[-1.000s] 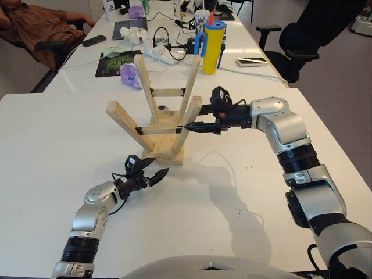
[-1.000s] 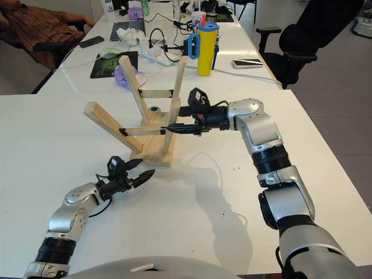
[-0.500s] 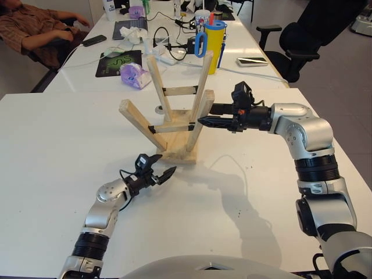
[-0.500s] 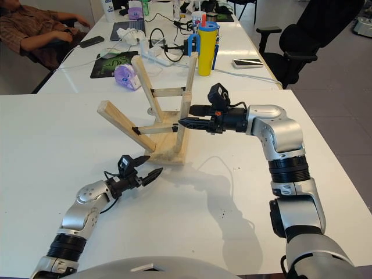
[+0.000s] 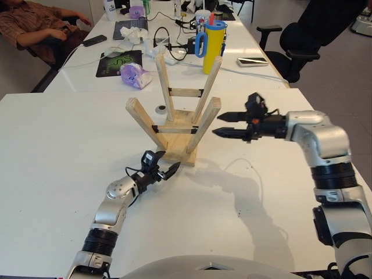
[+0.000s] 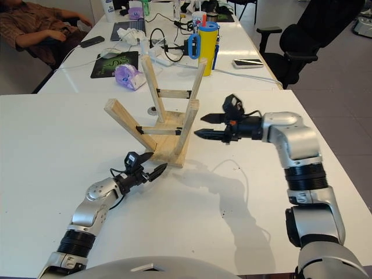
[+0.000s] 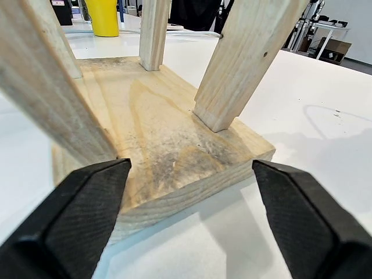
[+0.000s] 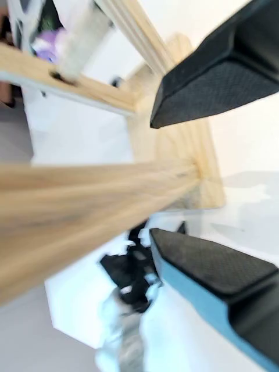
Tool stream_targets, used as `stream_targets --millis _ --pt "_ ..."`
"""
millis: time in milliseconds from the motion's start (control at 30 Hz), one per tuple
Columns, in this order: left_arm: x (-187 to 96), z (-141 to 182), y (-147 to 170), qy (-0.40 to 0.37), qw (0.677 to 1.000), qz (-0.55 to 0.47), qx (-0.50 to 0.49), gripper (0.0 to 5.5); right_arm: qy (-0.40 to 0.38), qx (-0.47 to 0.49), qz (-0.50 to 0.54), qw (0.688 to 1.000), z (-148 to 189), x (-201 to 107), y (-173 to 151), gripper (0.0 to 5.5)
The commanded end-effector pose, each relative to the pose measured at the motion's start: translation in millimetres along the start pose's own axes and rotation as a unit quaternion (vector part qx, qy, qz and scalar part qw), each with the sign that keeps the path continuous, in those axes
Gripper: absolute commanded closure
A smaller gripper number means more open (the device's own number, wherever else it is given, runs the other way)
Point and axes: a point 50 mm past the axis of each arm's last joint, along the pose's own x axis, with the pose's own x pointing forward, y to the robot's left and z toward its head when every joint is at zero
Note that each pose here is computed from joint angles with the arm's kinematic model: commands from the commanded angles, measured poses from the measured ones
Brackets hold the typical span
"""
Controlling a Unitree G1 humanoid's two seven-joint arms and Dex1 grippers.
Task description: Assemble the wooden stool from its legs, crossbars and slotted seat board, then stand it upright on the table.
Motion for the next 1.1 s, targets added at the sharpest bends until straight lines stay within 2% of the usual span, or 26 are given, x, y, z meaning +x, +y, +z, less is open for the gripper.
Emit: stream_targets --millis 33,267,367,433,500,533,567,600,633,667,700,733,800,900,1000,1100 --pt "-2 -29 -2 0.091 0.996 0.009 0.001 1.57 -0.163 -0.019 0.012 0.986 73 -13 4 2.50" --pt "-7 -42 2 0.138 0.990 0.021 0.009 1.57 -0.275 -0.059 0.003 0.960 113 27 27 3.40" --pt "-7 -43 2 0.142 0.990 0.017 0.009 1.57 -0.381 -0.064 -0.001 0.922 152 29 42 3.40" --pt "-7 -44 2 0.145 0.989 0.015 0.009 1.57 -0.399 -0.041 -0.004 0.916 152 40 47 3.40" --pt "-8 -45 2 0.147 0.989 0.015 0.009 1.57 -0.360 0.023 -0.003 0.933 117 68 48 3.40" --pt "-7 -45 2 0.148 0.989 0.014 0.008 1.57 -0.303 0.066 -0.029 0.950 79 87 44 3.40" --pt "-6 -45 1 0.149 0.989 0.013 0.008 1.57 -0.190 0.135 -0.086 0.969 14 107 35 3.40" --pt "-5 -44 1 0.149 0.989 0.012 0.009 1.57 -0.054 0.180 -0.155 0.970 -59 114 32 3.40" --pt "-3 -43 1 0.149 0.989 0.010 0.010 1.57 0.059 0.190 -0.200 0.959 -120 107 37 3.40" --pt "-2 -43 1 0.150 0.989 0.009 0.011 1.57 0.120 0.218 -0.214 0.945 -157 97 46 3.40" --pt "-2 -44 1 0.152 0.988 0.010 0.011 1.57 0.129 0.206 -0.226 0.943 -162 91 46 3.40" --pt "-4 -46 1 0.157 0.987 0.012 0.010 1.57 0.093 0.200 -0.221 0.950 -146 94 41 3.40" --pt "-6 -50 1 0.165 0.986 0.016 0.007 1.57 -0.008 0.150 -0.203 0.967 -92 102 28 3.40" --pt "-6 -56 1 0.176 0.984 0.018 0.005 1.57 -0.168 0.108 -0.144 0.969 -5 101 23 3.40" --pt "-3 -56 2 0.177 0.984 0.021 0.003 1.57 -0.315 0.079 -0.073 0.943 77 78 32 3.40" --pt "-3 -56 2 0.177 0.984 0.023 0.000 1.57 -0.408 0.065 -0.037 0.910 124 47 42 3.40"
